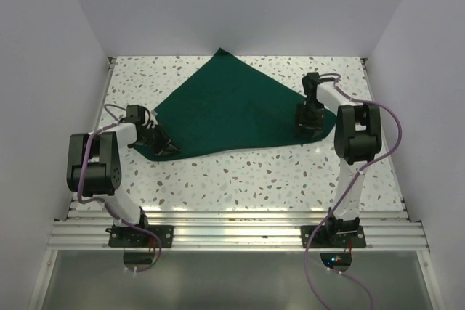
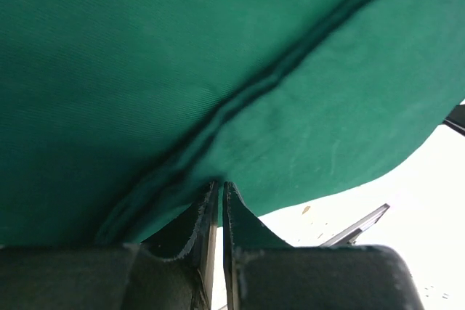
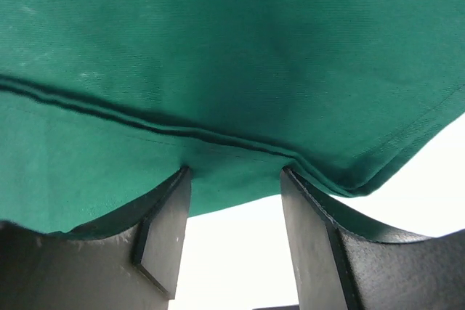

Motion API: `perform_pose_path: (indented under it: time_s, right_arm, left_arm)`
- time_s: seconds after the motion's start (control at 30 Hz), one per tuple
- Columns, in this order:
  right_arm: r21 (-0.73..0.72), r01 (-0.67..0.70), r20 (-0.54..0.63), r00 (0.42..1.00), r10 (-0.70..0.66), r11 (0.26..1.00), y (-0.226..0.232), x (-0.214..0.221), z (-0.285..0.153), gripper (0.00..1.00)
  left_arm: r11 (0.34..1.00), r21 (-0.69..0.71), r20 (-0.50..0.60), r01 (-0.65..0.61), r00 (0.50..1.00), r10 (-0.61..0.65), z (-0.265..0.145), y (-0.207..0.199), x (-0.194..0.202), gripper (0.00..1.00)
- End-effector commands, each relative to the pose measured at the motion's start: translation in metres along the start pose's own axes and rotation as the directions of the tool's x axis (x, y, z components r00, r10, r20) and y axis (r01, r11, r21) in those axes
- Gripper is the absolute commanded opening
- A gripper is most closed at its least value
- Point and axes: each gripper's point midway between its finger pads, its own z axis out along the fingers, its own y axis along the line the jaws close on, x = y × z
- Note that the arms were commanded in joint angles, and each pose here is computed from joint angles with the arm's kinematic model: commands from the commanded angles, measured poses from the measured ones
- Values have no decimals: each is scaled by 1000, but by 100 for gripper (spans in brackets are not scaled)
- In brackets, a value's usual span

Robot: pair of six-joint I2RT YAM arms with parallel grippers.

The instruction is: Prepare the surgical pack

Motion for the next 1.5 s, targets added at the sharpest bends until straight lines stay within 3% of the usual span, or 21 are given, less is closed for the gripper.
perform_pose_path:
  time_s: [0.0, 0.27, 0.53, 0.6, 0.67, 0.73, 0.9, 1.03, 1.2, 1.33, 1.37, 1.47]
  right_arm:
    - [40, -29, -8, 1000, 29, 999, -24, 3, 10, 56]
    - [-1, -112, 19, 994, 112, 994, -38, -5, -2, 57]
    - [-227, -103, 102, 986, 129, 968, 12, -23, -52, 58]
    - [-253, -67, 99, 991, 95, 965, 31, -19, -55, 58]
    - [-248, -43, 87, 994, 66, 968, 42, -17, -51, 59]
    - [-242, -20, 77, 996, 39, 970, 52, -13, -46, 59]
    - [-224, -7, 79, 997, 25, 975, 55, -16, -41, 59]
    - [-241, 30, 126, 992, 1, 970, 66, -25, -60, 59]
    - [-277, 170, 226, 968, -108, 946, 130, -25, -97, 57]
    - [-322, 287, 300, 935, -191, 902, 195, -12, -122, 48]
    - [-362, 325, 336, 920, -203, 874, 221, -6, -133, 35]
    - [-410, 370, 363, 905, -223, 833, 259, 5, -139, 9]
  left_arm:
    - [1000, 17, 6, -2, 1000, 2, 6, 4, -4, 10]
    - [999, -16, 42, 47, 998, -47, -6, 38, -21, 9]
    - [997, -73, 107, 12, 994, -4, -30, 54, -61, 9]
    - [997, -72, 117, -1, 993, 9, -35, 50, -68, 24]
    - [997, -71, 158, -24, 987, 35, -47, 40, -77, 55]
    - [997, -62, 201, -53, 977, 65, -61, 28, -85, 64]
    - [985, -158, 289, -65, 951, 109, -95, 27, -91, 68]
    - [966, -255, 330, -33, 937, 119, -108, 46, -96, 80]
    - [952, -304, 339, 21, 937, 88, -110, 67, -109, 83]
    - [955, -292, 375, 56, 925, 60, -117, 76, -127, 81]
    - [956, -285, 381, 66, 923, 50, -118, 79, -134, 79]
    - [957, -280, 381, 76, 924, 38, -117, 85, -144, 75]
